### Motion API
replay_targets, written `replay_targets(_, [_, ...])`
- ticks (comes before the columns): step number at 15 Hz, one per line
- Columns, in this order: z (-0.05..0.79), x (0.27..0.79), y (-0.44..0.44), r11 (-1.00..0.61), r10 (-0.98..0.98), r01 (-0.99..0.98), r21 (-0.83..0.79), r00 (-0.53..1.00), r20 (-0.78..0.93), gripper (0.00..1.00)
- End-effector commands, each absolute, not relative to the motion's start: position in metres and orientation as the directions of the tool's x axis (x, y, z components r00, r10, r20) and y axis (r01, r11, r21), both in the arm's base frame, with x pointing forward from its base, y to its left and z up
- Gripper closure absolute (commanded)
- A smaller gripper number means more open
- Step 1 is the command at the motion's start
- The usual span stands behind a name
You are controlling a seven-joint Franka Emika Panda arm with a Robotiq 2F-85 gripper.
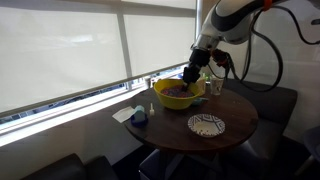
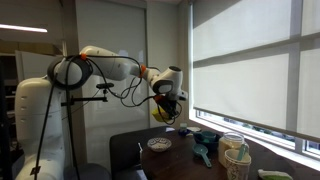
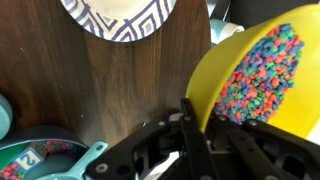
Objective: Move the yellow bowl to the left
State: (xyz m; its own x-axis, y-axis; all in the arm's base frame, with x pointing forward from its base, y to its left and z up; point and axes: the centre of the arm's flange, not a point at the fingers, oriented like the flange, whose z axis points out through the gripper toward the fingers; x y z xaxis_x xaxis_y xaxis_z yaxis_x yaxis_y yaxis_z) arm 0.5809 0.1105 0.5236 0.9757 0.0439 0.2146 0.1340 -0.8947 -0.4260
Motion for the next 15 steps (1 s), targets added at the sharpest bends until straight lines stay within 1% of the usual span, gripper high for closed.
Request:
replay_targets(1, [0.520, 0.623, 0.132, -0.882, -0.022, 0.062, -0.468, 0.985, 0.171, 0.97])
replay_targets(5, [0.479, 0.650, 0.142, -0.886, -0.059, -0.012, -0.464, 0.995, 0.086, 0.97])
replay_targets(9, [0.440, 0.661, 0.141, -0.885, -0.085, -0.062, -0.462, 0.996, 0.029, 0.97])
replay_targets(14, [0.416, 0.659, 0.122, -0.877, -0.136, -0.124, -0.464, 0.991, -0.008, 0.97])
replay_targets(15, [0.414, 0.657, 0.118, -0.882, -0.134, -0.117, -0.457, 0.991, 0.006, 0.97])
